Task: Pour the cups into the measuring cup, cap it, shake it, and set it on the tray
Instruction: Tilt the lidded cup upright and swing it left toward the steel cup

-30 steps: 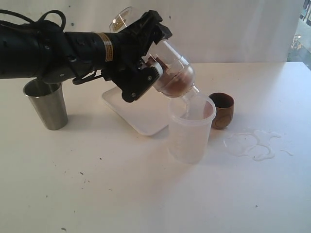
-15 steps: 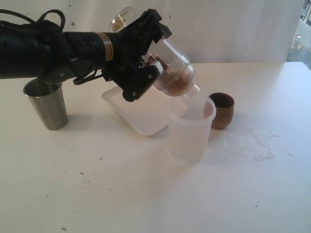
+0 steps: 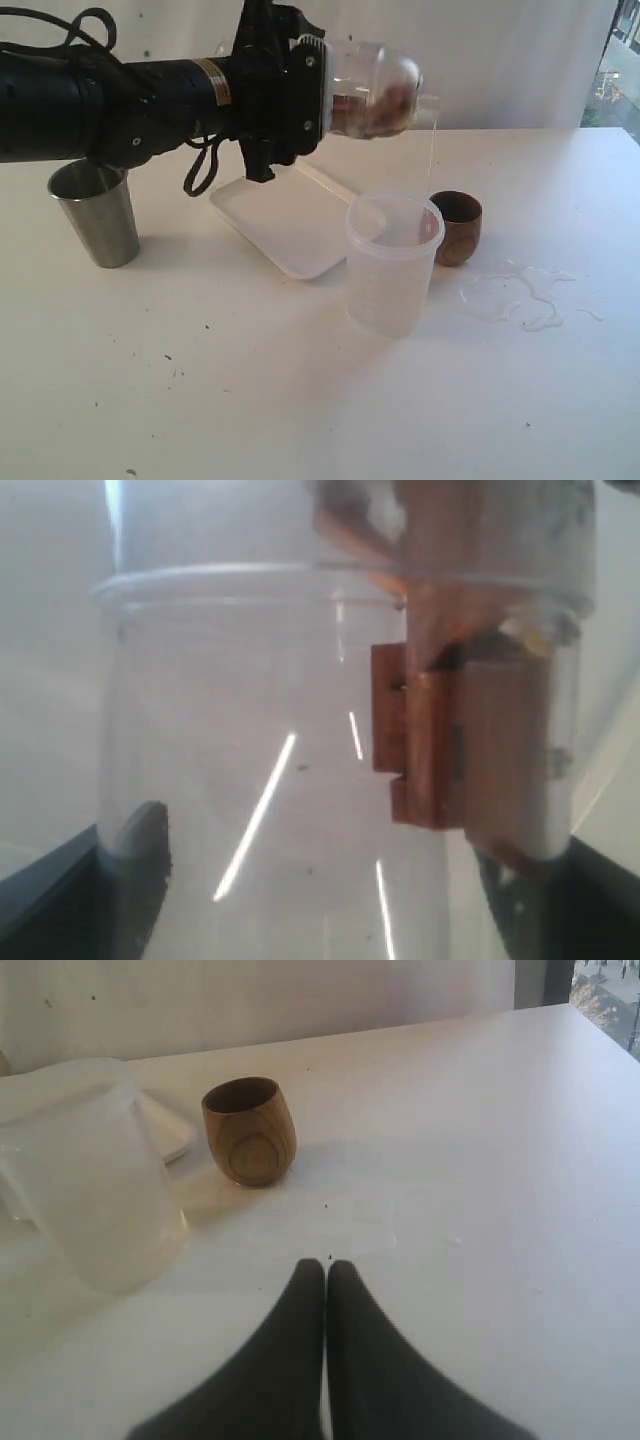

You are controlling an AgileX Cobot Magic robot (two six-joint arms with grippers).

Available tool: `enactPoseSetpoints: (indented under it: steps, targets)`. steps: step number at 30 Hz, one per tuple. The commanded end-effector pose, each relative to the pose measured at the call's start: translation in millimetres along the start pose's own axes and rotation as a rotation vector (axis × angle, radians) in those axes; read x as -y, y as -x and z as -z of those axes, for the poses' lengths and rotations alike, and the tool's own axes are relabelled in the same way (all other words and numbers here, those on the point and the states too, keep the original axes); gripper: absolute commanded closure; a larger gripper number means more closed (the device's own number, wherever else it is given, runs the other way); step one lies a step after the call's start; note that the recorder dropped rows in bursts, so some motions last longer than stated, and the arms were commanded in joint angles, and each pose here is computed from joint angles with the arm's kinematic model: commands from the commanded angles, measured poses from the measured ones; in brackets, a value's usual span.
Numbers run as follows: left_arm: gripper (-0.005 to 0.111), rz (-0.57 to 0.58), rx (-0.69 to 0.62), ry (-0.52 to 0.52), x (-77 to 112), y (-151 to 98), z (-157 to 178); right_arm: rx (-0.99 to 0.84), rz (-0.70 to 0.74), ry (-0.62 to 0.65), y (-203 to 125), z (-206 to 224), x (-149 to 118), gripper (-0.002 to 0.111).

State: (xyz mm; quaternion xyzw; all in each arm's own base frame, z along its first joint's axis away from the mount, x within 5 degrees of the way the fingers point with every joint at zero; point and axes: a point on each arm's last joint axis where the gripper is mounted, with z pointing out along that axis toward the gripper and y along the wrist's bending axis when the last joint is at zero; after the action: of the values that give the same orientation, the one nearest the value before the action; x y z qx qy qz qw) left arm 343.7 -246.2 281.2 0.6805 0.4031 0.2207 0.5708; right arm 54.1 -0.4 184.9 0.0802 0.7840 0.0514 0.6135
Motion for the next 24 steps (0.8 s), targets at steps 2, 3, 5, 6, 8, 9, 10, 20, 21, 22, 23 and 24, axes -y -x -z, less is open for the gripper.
enactPoseSetpoints:
  steps: [2,3,5,6,8,9,10,20,21,22,23,24]
  targets:
    - [0.107,0.432,0.061,0.096,-12.8,5.5,7.2,0.008,0.001,0.005,-0.8,-0.2,0.0,0.108]
    - [0.107,0.493,0.083,0.110,-10.1,6.0,7.9,0.008,0.001,0.005,-0.8,-0.2,0.0,0.108]
    - [0.107,0.686,0.170,0.171,-7.4,8.0,12.2,0.008,0.001,0.005,-0.8,-0.2,0.0,0.108]
    - [0.107,0.806,0.220,0.191,-5.6,9.3,14.8,0.008,0.001,0.005,-0.8,-0.2,0.0,0.108]
    - [0.107,1.068,0.369,0.242,0.1,7.9,22.7,0.008,0.001,0.005,-0.8,-0.2,0.0,0.108]
    - [0.107,1.171,0.458,0.263,4.0,7.3,28.6,0.008,0.001,0.005,-0.8,-0.2,0.0,0.108]
    - [0.107,1.227,0.542,0.296,5.6,6.3,34.9,0.008,0.001,0.005,-0.8,-0.2,0.0,0.108]
    - [0.107,1.500,0.490,0.316,67.4,-25.4,75.9,0.008,0.001,0.005,-0.8,-0.2,0.0,0.108]
    - [0.107,1.491,0.471,0.313,71.4,-27.1,81.0,0.008,0.001,0.005,-0.8,-0.2,0.0,0.108]
    - [0.107,1.476,0.462,0.307,73.8,-27.0,85.5,0.008,0.001,0.005,-0.8,-0.2,0.0,0.108]
    - [0.107,1.456,0.447,0.301,77.8,-26.6,90.5,0.008,0.001,0.005,-0.8,-0.2,0.0,0.108]
    - [0.107,1.435,0.430,0.293,82.2,-26.1,95.3,0.008,0.001,0.005,-0.8,-0.2,0.0,0.108]
